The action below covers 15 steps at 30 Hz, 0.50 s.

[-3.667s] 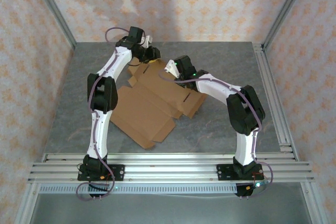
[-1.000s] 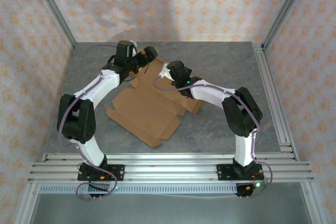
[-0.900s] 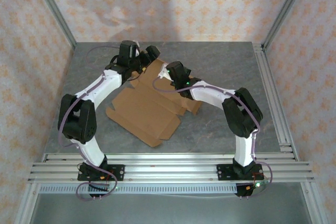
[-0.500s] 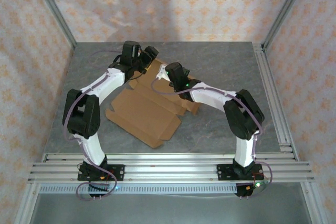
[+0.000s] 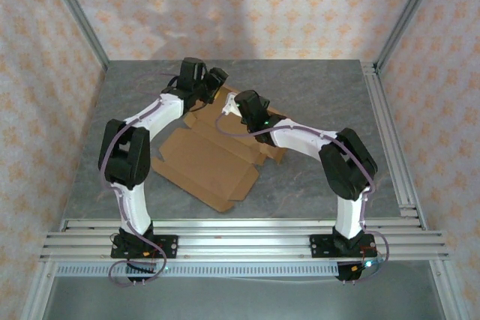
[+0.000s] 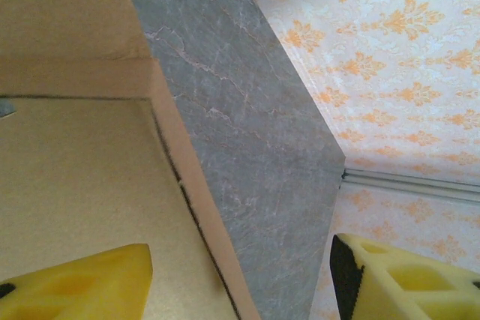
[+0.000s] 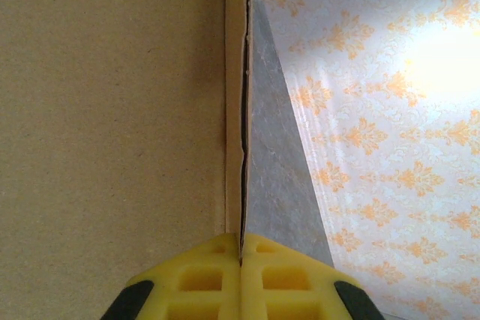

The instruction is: Fold the paper box

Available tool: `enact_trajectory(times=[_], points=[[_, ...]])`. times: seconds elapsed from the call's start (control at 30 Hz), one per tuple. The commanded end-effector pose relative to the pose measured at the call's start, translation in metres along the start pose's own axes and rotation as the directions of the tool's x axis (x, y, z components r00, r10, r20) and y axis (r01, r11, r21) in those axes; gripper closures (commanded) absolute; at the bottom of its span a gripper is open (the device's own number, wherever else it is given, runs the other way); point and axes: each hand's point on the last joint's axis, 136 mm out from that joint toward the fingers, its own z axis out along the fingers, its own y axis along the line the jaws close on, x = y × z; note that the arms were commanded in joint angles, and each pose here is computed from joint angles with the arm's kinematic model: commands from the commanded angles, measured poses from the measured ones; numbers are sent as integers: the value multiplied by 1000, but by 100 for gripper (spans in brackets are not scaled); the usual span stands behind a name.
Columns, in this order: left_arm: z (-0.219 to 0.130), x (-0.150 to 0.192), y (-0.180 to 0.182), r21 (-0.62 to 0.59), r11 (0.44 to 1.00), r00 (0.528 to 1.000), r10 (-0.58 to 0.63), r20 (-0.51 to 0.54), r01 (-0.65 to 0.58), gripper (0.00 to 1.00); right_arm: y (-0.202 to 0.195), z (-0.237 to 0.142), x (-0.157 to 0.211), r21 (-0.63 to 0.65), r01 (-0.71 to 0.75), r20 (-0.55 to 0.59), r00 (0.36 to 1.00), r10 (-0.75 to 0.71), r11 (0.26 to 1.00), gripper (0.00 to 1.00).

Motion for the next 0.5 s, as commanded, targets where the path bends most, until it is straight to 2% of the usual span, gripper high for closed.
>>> enact_trajectory(times=[0.0,0.3,0.47], points=[[9,2,-5,8,1000,1000,-8,-9,8,38,-22,-12,-8,59,-20,20,1000,19,998,100],[25,1,-6,1,1000,999,-14,-30,14,48,-21,-13,-8,57,-7,23,1000,5,998,100],[27,2,-10,10,1000,999,-17,-36,17,63,-18,-12,-6,54,9,14,1000,-10,998,100]])
